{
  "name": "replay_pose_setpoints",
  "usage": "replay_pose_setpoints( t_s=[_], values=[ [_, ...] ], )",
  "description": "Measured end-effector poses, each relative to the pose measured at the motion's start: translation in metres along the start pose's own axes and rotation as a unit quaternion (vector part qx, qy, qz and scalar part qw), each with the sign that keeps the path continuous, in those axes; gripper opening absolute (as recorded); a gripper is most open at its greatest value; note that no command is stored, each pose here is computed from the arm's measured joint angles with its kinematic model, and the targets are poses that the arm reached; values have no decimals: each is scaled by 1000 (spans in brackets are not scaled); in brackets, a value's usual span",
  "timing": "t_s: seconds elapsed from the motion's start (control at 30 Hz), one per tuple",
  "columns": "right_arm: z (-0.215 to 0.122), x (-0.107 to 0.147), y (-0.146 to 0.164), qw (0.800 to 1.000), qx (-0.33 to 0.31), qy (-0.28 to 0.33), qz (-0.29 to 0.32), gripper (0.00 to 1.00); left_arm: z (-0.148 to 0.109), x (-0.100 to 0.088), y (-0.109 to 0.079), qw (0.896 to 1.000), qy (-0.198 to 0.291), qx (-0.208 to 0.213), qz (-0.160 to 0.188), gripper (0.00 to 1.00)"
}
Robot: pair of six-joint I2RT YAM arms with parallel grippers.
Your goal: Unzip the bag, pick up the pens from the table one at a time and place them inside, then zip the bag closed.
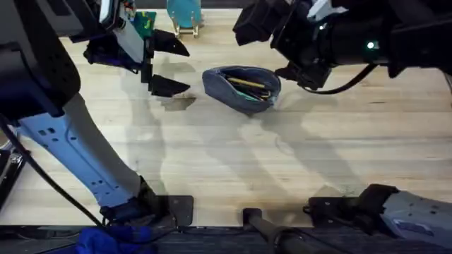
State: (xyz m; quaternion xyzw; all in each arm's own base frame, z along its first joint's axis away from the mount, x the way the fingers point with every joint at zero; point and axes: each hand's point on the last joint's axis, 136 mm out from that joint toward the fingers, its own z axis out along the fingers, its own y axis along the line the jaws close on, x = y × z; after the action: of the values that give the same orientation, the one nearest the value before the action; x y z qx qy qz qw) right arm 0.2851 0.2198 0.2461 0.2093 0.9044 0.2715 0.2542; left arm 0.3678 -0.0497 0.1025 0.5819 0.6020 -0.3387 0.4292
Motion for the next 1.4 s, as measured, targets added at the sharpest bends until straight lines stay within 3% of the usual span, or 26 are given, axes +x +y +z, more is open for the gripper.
replay_pose_setpoints(
  t_s=[0.23,0.8,1.3,1.4],
  values=[
    [9,0,-4,1000,15,0,26,997,0,0,0,1000,0,0,0,994],
    [37,10,-17,998,57,22,23,997,0,0,0,1000,0,0,0,994],
    [71,13,10,999,2,43,-20,995,0,0,0,1000,0,0,0,993],
    [76,13,3,999,2,51,-13,995,0,0,0,1000,0,0,-1,993]
  ],
)
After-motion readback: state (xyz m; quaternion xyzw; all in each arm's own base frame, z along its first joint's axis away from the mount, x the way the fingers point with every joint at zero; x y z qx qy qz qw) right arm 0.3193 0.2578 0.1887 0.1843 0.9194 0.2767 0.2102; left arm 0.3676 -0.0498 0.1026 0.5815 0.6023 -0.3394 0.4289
